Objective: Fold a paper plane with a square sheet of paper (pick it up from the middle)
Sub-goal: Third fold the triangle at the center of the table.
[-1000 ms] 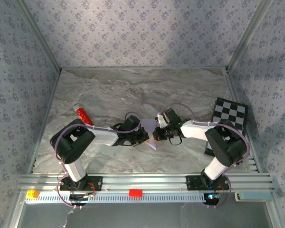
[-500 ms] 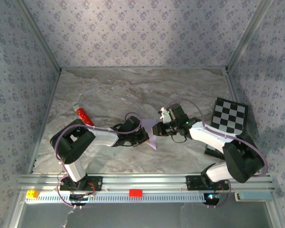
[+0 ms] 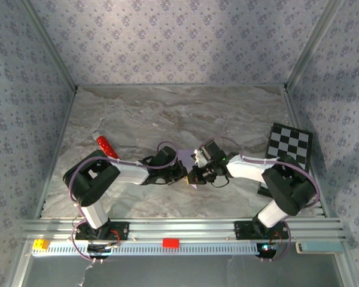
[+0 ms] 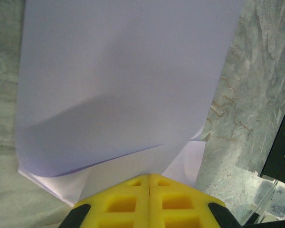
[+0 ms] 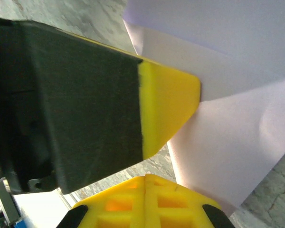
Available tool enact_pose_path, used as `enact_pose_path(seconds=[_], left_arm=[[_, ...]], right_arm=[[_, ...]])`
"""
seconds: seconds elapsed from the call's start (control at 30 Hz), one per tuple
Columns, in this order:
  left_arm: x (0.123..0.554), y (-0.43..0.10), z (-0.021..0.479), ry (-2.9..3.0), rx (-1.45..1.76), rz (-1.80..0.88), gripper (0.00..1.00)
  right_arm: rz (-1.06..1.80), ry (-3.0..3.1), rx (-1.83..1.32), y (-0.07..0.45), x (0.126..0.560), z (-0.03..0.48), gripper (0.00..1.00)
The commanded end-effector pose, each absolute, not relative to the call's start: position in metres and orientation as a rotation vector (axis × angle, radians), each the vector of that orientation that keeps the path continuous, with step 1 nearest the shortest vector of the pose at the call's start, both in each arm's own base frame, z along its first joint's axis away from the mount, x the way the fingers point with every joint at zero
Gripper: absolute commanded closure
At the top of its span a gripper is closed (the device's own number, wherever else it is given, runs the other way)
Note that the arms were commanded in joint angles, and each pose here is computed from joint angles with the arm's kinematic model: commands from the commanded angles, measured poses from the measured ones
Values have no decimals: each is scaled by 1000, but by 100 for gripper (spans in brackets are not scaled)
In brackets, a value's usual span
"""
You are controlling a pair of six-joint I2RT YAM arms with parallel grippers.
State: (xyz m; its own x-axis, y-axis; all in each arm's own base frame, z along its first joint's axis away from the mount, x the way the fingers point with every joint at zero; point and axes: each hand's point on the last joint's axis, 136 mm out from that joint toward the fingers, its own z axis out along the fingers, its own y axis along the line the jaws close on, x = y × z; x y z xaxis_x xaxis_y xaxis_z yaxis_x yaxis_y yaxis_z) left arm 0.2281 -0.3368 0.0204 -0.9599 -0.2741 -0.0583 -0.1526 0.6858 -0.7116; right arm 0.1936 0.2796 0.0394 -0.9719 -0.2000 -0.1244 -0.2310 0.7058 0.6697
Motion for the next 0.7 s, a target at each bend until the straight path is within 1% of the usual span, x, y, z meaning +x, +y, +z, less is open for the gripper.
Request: enact_pose_path(seconds=[0.0, 0.43, 0.67], left_arm=[[218, -325, 3, 2786, -374, -1040, 94], [218, -323, 4, 2780, -381, -1044, 94], [217, -322, 3, 2781, -382, -1042, 94]], right_arm=[[1117, 2904, -353, 280, 191, 34, 99], [1140, 2972, -308, 270, 168, 20, 99], [1188, 2913, -270, 278, 180, 43, 99]])
